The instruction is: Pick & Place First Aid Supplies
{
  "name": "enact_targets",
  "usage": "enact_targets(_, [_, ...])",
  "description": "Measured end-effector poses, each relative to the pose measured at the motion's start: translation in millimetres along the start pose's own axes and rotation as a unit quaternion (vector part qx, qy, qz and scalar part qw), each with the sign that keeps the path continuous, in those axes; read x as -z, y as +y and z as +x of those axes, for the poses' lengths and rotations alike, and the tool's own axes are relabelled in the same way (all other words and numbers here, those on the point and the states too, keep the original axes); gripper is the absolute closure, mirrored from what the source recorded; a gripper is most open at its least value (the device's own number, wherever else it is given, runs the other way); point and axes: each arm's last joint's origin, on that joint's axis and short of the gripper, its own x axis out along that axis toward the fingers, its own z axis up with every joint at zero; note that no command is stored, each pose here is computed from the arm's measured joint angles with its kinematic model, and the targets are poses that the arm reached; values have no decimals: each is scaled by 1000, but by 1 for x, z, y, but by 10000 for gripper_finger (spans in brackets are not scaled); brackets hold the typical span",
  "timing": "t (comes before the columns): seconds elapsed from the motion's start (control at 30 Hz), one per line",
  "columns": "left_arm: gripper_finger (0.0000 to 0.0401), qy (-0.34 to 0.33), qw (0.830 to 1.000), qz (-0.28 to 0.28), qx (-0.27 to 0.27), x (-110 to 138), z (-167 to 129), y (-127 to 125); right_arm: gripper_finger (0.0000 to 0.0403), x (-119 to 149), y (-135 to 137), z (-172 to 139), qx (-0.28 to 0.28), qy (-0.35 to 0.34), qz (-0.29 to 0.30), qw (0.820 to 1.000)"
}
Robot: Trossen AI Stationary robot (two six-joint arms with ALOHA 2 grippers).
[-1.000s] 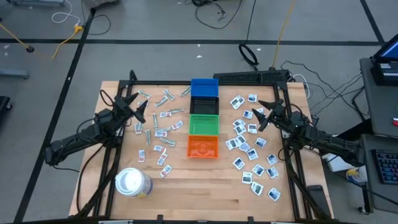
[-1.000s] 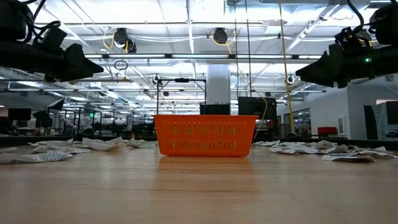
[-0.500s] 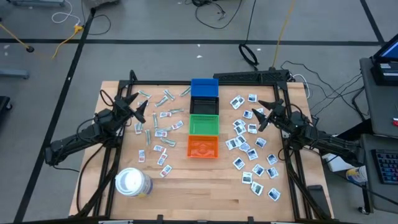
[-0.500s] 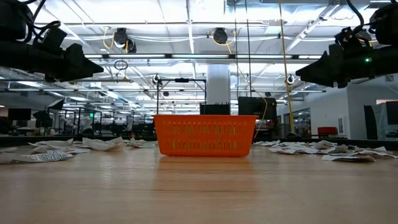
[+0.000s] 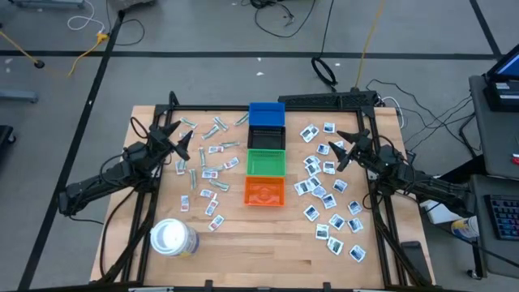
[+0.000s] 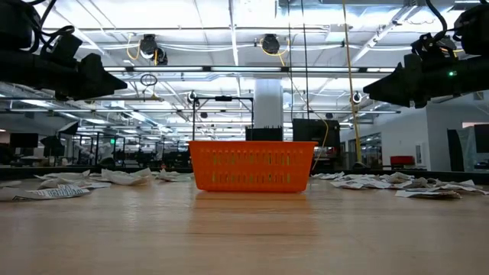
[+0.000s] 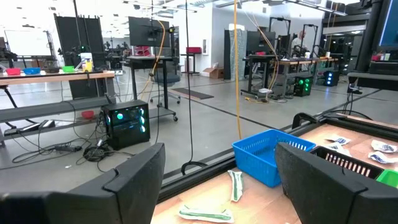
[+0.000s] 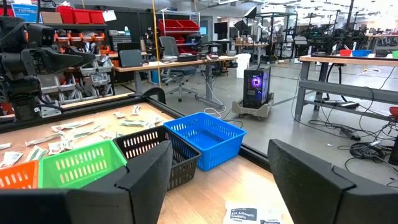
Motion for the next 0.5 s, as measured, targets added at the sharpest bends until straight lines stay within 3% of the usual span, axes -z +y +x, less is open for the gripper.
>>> enact_targets(0.5, [95,0,1000,0,0,0,0,0,140,0,-1,0,14,-4,16,1000])
